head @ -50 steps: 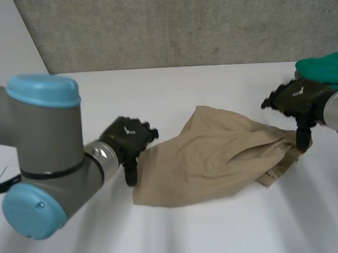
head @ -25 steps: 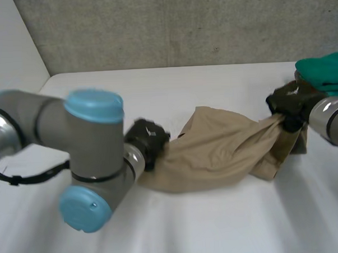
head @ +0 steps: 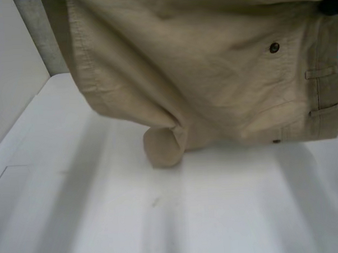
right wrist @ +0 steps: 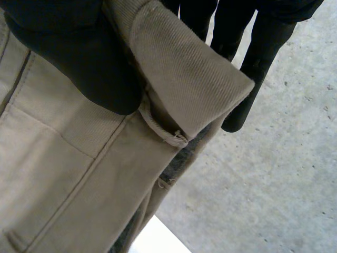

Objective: Fold the laundry.

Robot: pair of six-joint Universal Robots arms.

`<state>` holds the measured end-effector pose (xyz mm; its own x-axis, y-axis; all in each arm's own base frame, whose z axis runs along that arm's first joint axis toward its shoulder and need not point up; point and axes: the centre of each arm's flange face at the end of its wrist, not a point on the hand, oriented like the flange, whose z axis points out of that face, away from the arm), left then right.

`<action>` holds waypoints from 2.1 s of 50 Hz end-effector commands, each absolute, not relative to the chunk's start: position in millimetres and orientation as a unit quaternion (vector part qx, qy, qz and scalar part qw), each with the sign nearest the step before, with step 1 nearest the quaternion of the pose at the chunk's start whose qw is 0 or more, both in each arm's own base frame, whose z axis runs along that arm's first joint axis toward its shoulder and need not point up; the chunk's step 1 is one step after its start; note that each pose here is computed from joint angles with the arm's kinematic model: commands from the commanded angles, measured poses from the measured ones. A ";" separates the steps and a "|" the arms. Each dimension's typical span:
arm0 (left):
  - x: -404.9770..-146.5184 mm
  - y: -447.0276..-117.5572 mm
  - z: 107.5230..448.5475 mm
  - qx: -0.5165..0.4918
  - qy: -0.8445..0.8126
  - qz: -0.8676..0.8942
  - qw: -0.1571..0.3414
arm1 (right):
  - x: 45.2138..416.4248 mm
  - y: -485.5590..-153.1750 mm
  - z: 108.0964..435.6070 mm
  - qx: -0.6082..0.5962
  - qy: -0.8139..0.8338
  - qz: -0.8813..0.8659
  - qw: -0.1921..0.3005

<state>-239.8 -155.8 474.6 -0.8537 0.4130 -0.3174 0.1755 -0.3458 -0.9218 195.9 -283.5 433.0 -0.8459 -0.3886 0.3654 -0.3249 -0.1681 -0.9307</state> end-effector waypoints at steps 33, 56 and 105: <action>-271.2 -294.3 477.5 -0.109 -0.417 0.896 0.104 | 295.0 -376.4 407.9 -0.191 0.444 -0.870 0.098; -267.3 -241.2 179.4 -0.306 -0.776 0.552 0.000 | 282.2 -321.8 138.1 -0.435 0.712 -0.544 0.094; -383.6 -295.3 203.9 -0.553 -0.582 0.592 0.065 | 218.5 -211.6 163.1 -0.586 0.727 -0.353 0.054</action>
<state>-344.9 -260.3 232.8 -0.4188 0.6894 -0.5911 0.6359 -0.2420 -0.7328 219.6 -212.5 168.8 -0.2950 -0.8952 0.3342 -0.8188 0.0566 -0.5712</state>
